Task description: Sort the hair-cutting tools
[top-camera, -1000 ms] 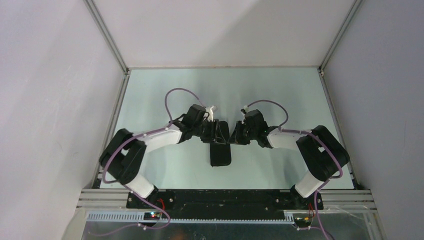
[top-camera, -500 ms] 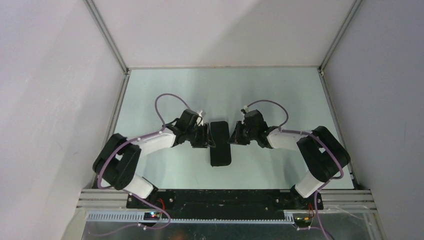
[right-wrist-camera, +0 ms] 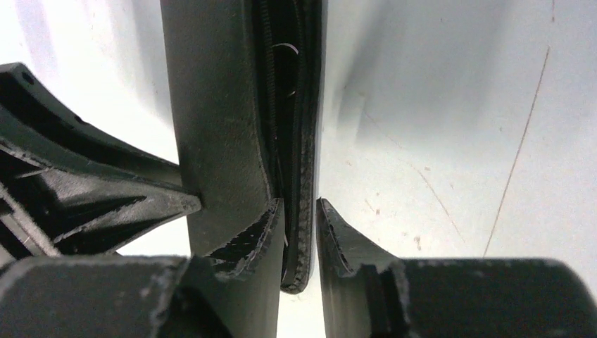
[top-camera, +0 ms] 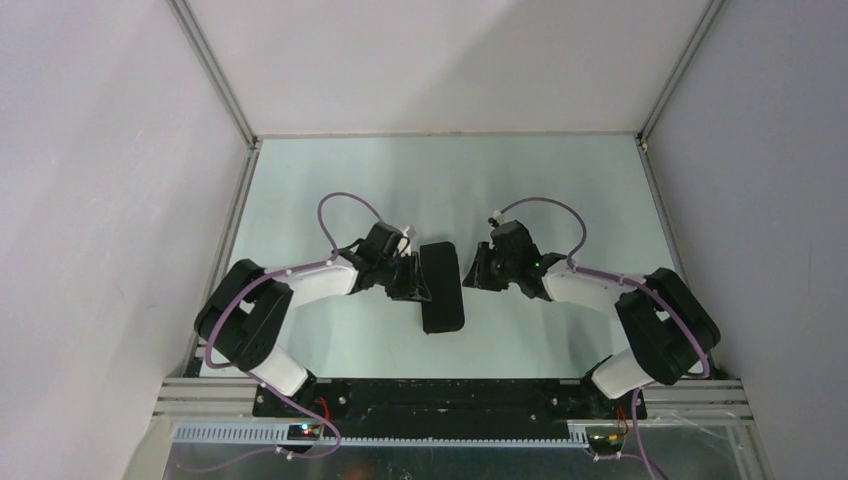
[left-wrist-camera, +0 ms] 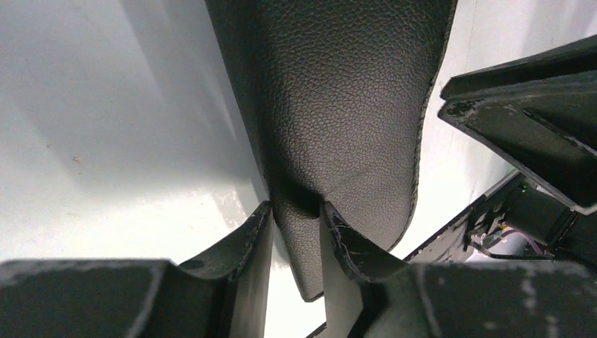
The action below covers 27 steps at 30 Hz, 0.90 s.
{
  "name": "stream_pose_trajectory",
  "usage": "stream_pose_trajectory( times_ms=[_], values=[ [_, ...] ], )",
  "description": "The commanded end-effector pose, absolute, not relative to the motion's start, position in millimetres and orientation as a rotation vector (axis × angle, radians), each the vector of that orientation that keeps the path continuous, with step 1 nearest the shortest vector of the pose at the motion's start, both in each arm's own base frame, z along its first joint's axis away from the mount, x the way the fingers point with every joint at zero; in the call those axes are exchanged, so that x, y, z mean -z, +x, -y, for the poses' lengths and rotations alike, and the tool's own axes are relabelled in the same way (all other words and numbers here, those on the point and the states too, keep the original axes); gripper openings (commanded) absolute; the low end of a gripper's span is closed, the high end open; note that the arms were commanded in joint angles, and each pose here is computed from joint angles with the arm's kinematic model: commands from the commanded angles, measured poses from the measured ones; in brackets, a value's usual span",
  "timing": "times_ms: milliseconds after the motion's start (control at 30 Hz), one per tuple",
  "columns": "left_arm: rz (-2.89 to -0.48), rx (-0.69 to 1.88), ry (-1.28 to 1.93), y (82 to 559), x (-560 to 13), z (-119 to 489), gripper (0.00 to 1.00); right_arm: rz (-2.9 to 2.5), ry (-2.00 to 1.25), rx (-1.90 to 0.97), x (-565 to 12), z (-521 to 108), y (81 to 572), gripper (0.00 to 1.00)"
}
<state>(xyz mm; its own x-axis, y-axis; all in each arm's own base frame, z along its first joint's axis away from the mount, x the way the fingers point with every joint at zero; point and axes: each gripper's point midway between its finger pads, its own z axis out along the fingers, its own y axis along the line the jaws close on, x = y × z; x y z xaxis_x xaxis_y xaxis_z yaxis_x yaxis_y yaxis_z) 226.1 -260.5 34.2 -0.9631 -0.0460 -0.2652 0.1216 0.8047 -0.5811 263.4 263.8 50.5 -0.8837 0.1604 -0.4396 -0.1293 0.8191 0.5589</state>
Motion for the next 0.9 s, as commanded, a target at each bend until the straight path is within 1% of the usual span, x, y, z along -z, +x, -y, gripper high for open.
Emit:
stream_pose_trajectory(
  times_ms=[0, 133, 167, 200, 333, 567, 667, 867],
  values=[
    [-2.737, 0.932, 0.07, 218, -32, 271, 0.31, -2.482, -0.032, -0.689, -66, -253, 254, 0.29],
    [-2.749, 0.876, 0.059, 215, -29, 270, 0.3, -2.418, -0.102, -0.583, -85, -251, 238, 0.34],
    [-2.754, 0.85, 0.055, 214, -28, 269, 0.3, -2.42, -0.144, -0.566, -86, -253, 228, 0.36],
    [-2.751, 0.838, 0.048, 215, -29, 270, 0.3, -2.385, -0.141, -0.54, -94, -250, 228, 0.37],
    [-2.75, 0.727, 0.001, 218, -27, 265, 0.33, -2.336, -0.253, -0.494, -104, -255, 205, 0.42],
    [-2.747, 0.664, -0.164, 224, -30, 271, 0.33, -2.303, -0.521, -0.594, -93, -290, 153, 0.43],
    [-2.742, 0.647, -0.193, 228, -36, 278, 0.34, -2.285, -0.611, -0.615, -89, -300, 139, 0.43],
    [-2.768, 0.569, -0.201, 229, -35, 287, 0.35, -2.237, -0.737, -0.643, -75, -314, 127, 0.43]
  ],
)
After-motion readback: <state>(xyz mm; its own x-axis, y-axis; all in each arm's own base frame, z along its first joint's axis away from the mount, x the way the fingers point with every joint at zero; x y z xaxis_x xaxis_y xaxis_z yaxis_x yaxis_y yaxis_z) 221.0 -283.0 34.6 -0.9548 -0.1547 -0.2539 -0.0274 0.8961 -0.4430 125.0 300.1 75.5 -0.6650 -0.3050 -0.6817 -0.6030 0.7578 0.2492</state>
